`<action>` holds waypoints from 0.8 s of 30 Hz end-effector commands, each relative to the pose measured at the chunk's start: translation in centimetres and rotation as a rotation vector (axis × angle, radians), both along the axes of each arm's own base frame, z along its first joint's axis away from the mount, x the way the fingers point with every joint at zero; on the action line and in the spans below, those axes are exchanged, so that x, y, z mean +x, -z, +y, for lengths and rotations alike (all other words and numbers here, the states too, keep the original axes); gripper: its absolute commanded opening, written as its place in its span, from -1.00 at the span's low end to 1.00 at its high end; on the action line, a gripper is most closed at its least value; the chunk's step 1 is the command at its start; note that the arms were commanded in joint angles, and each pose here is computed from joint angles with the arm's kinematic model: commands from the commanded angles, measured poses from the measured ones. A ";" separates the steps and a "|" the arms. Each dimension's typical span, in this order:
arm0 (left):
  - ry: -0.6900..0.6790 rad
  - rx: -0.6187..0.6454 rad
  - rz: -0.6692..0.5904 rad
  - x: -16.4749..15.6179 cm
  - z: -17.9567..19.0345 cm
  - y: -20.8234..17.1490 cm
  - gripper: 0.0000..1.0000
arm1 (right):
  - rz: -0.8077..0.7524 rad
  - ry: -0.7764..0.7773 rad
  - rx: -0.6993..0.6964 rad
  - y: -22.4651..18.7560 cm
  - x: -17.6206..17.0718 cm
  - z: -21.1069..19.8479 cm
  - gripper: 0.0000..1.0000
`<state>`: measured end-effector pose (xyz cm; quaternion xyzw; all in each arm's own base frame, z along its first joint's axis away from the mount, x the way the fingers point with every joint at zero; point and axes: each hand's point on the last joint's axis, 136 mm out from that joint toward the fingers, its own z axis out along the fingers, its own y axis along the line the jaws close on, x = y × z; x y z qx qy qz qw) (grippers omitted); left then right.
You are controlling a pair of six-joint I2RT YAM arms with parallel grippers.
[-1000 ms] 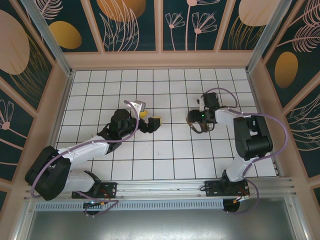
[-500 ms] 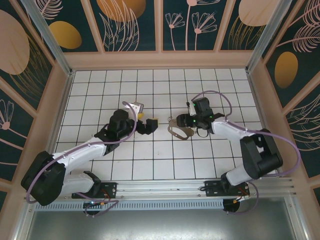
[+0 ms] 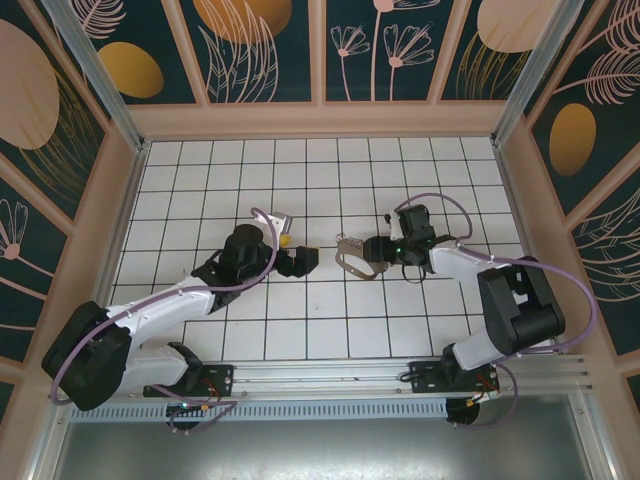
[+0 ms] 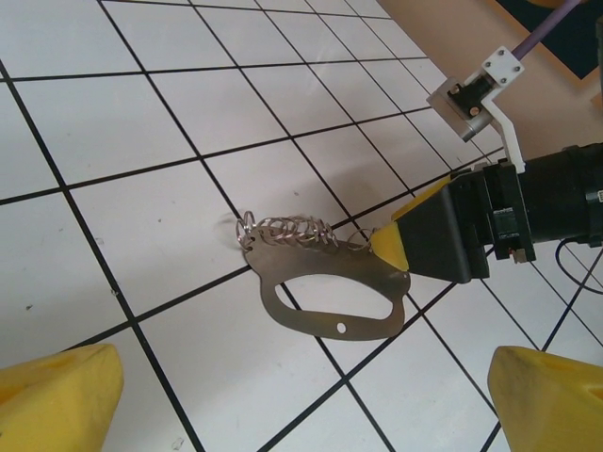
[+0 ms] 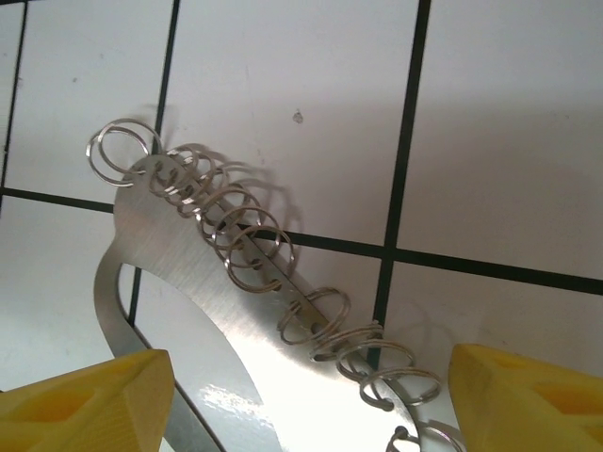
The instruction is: Put the keys on the keyring
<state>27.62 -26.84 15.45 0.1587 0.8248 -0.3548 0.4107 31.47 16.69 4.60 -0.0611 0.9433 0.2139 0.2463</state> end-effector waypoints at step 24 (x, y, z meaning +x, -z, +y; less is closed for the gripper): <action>-0.014 0.017 -0.001 0.6 -0.2 0.4 0.97 | -0.079 -0.018 -0.164 -4.3 -5.0 1.8 0.44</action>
